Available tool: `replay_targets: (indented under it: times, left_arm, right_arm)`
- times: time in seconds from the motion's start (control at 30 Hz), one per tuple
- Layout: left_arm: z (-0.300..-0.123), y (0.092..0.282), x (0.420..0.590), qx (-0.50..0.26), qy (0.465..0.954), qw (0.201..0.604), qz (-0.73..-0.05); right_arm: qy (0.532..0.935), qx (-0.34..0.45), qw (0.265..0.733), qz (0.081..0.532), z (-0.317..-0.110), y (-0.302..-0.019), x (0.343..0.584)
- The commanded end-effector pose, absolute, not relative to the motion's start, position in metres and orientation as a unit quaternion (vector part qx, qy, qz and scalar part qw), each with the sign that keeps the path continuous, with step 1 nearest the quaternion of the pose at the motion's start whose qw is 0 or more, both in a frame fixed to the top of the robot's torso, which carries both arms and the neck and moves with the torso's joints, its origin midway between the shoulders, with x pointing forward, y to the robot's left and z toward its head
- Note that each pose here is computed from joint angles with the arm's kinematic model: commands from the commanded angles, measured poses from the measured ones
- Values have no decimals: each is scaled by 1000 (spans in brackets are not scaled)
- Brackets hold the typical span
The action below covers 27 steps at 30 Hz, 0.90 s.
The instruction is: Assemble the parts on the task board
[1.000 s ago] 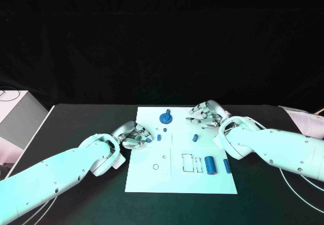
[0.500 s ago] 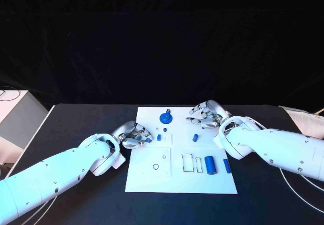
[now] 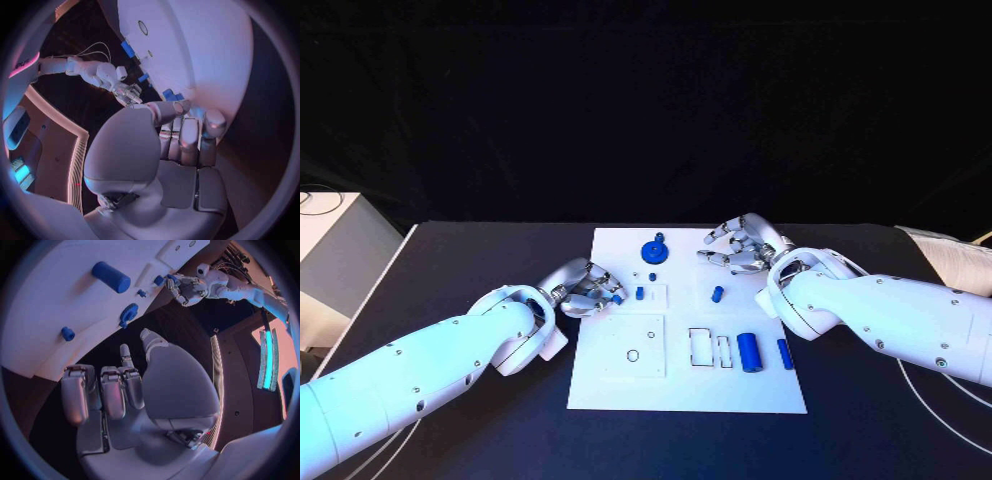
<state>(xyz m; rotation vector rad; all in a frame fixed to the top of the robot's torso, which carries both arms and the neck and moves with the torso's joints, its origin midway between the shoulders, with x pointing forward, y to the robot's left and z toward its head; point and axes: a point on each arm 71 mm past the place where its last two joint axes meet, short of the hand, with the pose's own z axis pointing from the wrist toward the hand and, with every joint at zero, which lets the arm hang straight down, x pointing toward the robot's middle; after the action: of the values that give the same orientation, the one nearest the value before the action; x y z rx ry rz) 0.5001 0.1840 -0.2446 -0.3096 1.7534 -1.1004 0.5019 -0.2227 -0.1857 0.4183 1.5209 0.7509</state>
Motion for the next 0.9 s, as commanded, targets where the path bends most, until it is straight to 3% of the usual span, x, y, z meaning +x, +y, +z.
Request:
replay_targets:
  times: [0.03, 0.9]
  left_arm:
    - [-253, 186, 498, -131, 740, 487, -444]
    - [-252, 187, 498, -136, 737, 489, -447]
  right_arm:
    - [669, 175, 641, 333, -186, -221, 501]
    - [669, 176, 641, 333, -186, -222, 501]
